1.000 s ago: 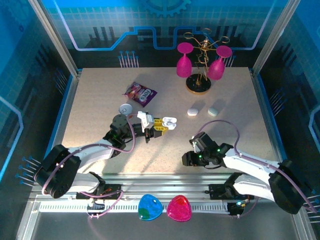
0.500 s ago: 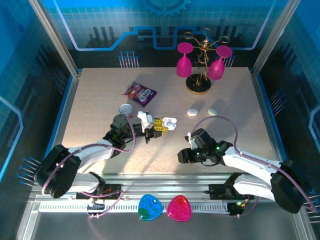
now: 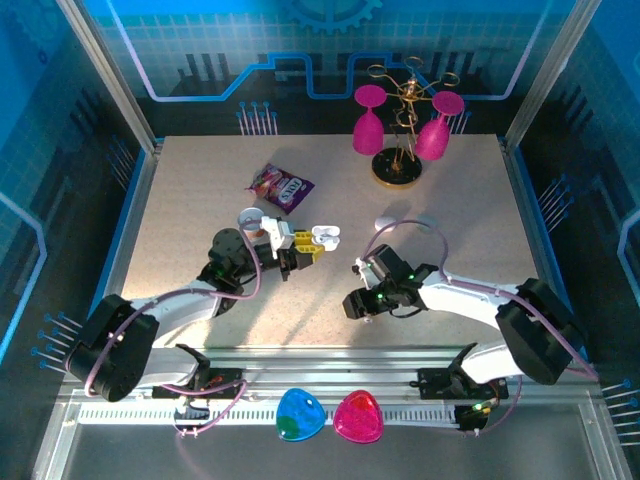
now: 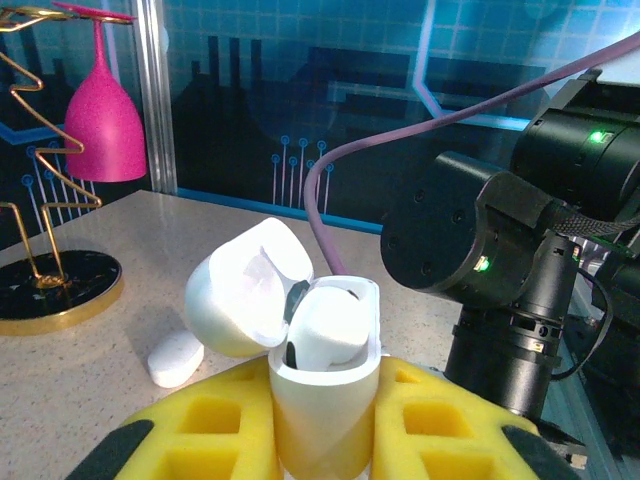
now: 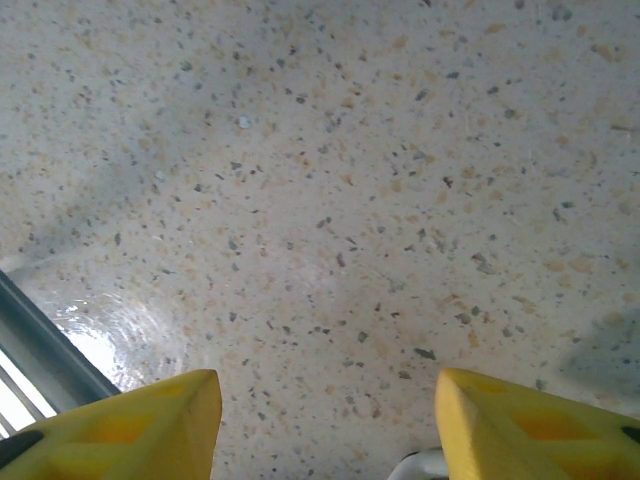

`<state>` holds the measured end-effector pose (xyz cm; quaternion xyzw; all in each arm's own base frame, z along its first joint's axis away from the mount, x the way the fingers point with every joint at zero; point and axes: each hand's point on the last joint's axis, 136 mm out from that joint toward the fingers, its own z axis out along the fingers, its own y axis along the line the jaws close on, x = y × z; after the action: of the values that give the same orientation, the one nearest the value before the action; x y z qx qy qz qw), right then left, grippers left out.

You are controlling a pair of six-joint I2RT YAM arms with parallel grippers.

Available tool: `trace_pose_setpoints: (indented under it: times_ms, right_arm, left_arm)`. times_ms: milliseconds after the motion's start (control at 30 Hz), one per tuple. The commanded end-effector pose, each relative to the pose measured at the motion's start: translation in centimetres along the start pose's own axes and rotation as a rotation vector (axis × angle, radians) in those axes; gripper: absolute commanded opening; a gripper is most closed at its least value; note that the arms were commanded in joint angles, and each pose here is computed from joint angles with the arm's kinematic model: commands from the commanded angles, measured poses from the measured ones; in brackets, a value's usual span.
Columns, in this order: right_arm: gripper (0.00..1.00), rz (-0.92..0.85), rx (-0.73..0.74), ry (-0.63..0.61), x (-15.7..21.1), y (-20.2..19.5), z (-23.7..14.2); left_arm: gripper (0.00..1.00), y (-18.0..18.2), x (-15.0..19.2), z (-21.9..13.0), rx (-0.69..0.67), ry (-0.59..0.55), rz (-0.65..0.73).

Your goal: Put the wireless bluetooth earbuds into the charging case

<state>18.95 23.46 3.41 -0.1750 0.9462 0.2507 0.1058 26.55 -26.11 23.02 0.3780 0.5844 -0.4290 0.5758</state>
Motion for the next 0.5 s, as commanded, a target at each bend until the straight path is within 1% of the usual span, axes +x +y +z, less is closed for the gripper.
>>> trace_pose_setpoints:
  times_ms: [0, 267, 467]
  right_arm:
    - [0.59, 0.005, 0.006, 0.000, 0.3, -0.7, -0.1]
    - [0.59, 0.053, -0.005, 0.007, 2.6, -1.2, -1.0]
    - [0.59, 0.073, -0.033, 0.008, 3.5, -0.9, -1.7]
  left_arm:
    - [0.19, -0.4, -1.3, -0.5, 0.008, -0.049, 0.019]
    - [0.19, -0.1, -1.0, -0.1, 0.022, -0.056, 0.008]
    - [0.19, 0.1, -0.8, 0.2, 0.034, -0.079, -0.012]
